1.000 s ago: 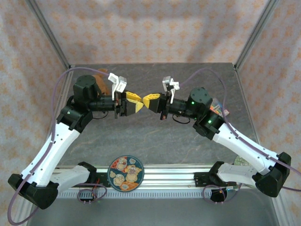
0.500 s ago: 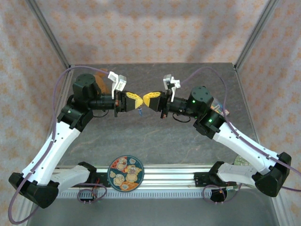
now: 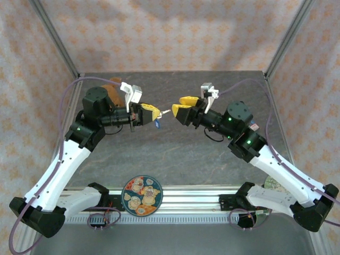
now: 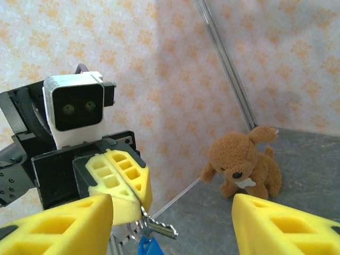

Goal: Remove the keys from the keyring

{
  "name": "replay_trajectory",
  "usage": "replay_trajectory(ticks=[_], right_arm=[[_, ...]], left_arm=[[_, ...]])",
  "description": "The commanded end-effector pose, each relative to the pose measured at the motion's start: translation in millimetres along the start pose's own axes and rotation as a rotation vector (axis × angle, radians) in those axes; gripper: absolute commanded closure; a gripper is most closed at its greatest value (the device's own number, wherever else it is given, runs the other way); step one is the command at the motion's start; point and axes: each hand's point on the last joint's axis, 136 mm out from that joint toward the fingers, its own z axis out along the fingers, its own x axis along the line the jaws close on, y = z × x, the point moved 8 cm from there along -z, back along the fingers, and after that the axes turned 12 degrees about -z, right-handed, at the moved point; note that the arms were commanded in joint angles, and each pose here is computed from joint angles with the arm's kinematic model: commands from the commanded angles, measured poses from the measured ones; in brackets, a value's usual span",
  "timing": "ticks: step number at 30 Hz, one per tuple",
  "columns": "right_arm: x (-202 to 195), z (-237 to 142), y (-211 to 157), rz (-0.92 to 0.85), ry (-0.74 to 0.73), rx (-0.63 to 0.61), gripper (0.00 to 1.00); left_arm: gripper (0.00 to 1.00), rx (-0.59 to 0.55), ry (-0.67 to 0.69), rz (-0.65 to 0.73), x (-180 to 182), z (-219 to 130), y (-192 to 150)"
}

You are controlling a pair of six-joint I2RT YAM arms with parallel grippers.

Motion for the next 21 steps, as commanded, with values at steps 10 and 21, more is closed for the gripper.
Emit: replay_trajectory(ticks=[10,21], right_arm=[[3,26,-15,0.127,0.201,-0.077,0.45],[11,38,-14,0.133,0.258,-0.081,0.68]], left_arm=[[1.0,-0.097,0.003,0.036,-9,-7,9],[1.0,-0.101,-0.002,0.03,-9,-7,8]])
